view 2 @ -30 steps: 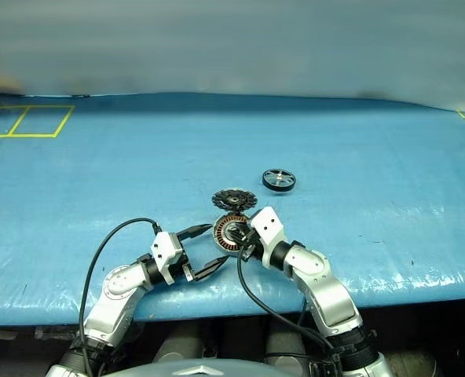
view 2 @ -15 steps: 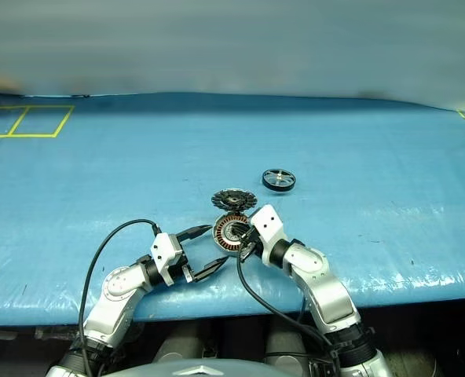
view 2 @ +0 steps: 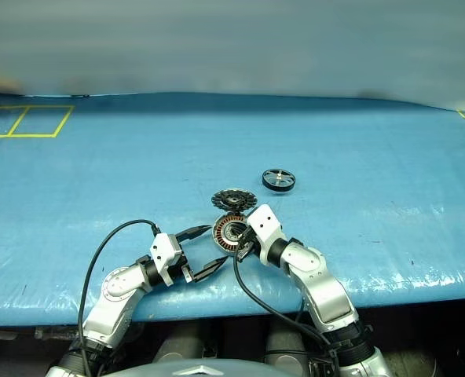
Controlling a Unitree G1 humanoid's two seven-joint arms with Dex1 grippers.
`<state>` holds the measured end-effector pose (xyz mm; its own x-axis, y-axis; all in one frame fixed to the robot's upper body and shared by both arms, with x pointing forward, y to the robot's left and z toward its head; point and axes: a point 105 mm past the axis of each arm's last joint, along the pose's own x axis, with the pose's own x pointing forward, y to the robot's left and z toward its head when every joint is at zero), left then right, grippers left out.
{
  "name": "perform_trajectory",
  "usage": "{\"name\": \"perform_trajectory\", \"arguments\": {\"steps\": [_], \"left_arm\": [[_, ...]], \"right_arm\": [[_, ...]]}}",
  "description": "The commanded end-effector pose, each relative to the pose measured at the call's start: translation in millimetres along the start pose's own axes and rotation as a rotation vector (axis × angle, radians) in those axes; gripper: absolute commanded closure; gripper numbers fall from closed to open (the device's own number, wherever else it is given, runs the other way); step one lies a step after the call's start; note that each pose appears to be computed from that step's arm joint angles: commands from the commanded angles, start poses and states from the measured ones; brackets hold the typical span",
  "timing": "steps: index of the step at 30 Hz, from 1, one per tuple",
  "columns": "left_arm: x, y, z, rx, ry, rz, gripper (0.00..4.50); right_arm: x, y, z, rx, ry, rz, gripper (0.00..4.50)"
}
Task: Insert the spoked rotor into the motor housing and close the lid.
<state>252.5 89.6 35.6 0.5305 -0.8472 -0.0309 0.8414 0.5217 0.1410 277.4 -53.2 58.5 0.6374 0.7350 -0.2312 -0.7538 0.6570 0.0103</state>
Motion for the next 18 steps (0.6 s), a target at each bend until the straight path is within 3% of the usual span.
{"name": "perform_trajectory", "arguments": {"steps": [1, 9, 18], "left_arm": [[-1, 2, 5, 0.022, -0.018, 0.002, 0.0], [0, 2, 6, 0.025, -0.018, 0.002, 0.0], [-3, 3, 5, 0.025, -0.012, 0.013, 0.0]], "right_arm": [[-2, 1, 18, -0.024, -0.058, 0.009, 4.46], [5, -6, 0, -0.039, 0.014, -0.016, 4.46], [2, 1, 0, -0.068, 0.027, 0.021, 4.46]]}}
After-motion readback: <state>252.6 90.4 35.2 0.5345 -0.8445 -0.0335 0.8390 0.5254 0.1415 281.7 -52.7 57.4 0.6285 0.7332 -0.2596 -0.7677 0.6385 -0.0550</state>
